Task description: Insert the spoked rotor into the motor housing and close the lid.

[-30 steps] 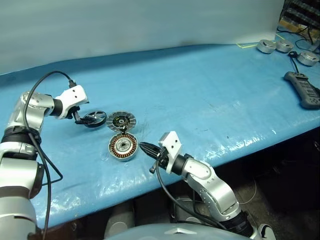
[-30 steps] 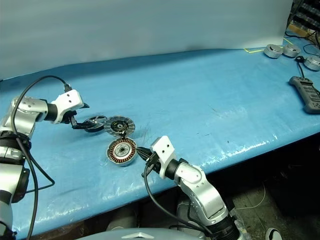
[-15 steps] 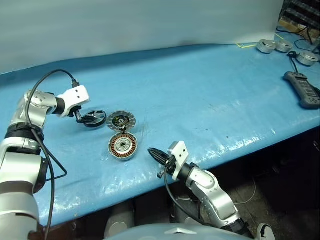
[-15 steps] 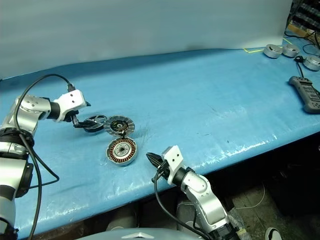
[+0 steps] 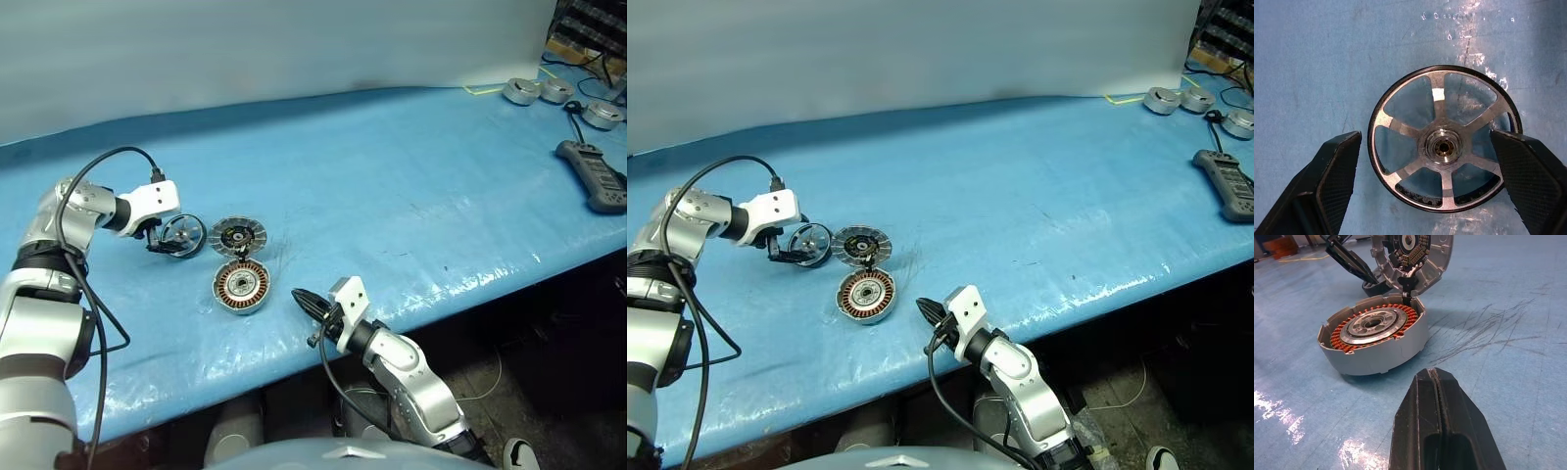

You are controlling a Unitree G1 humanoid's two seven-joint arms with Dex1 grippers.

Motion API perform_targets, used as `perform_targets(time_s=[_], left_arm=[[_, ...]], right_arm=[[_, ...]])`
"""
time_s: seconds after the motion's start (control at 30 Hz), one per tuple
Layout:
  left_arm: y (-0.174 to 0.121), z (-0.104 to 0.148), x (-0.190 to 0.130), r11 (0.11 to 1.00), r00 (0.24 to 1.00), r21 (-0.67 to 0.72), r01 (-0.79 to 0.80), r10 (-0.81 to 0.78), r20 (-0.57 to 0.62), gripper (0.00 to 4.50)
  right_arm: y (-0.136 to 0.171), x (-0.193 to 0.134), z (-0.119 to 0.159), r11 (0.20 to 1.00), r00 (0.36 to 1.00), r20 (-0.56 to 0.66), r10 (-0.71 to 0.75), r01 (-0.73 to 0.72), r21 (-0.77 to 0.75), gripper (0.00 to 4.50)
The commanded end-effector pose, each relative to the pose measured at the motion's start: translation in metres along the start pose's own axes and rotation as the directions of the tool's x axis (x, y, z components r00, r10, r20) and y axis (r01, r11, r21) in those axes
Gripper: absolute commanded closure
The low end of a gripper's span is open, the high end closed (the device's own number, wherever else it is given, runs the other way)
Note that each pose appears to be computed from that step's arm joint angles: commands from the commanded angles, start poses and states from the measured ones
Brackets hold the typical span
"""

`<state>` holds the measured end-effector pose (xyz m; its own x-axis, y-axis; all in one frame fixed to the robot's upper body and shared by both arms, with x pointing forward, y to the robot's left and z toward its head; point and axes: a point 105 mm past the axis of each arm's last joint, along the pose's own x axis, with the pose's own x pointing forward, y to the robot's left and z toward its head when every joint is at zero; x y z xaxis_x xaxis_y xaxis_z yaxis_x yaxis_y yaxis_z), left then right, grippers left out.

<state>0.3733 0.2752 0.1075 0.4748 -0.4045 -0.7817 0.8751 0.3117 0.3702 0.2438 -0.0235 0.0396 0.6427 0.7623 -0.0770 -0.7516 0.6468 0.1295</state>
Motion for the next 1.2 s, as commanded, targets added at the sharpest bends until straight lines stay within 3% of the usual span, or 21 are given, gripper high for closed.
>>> perform_targets(time_s=[0.03,0.6,0.87,0.97,1.03,1.2], left_arm=[[0.004,0.006,-0.003,1.000,1.000,0.029,0.001,-0.001,-0.003,0.00],[-0.007,0.002,0.009,0.995,0.999,0.098,0.030,-0.027,-0.033,0.00],[-0.002,-0.006,-0.002,0.997,0.998,0.080,0.005,0.000,-0.068,0.00],[-0.001,-0.008,-0.005,0.997,0.998,0.073,-0.008,0.013,-0.065,0.56],[-0.001,-0.007,-0.006,0.997,0.998,0.073,-0.024,0.028,-0.048,1.17],[-0.004,-0.002,-0.007,0.998,1.000,0.069,-0.014,0.014,-0.012,1.17]], right_arm=[[-0.002,0.001,0.007,1.000,1.000,0.027,-0.013,0.013,-0.014,4.47],[-0.010,0.002,0.006,0.998,0.998,0.015,-0.061,0.061,-0.012,4.47],[-0.009,0.003,0.005,0.998,0.998,0.010,-0.058,0.058,-0.013,4.47],[-0.010,0.004,0.006,0.998,0.998,0.011,-0.057,0.057,-0.017,4.50],[-0.010,0.004,0.006,0.998,0.998,0.011,-0.055,0.055,-0.020,4.50],[-0.009,0.005,0.005,0.998,0.999,0.007,-0.050,0.051,-0.022,4.50]])
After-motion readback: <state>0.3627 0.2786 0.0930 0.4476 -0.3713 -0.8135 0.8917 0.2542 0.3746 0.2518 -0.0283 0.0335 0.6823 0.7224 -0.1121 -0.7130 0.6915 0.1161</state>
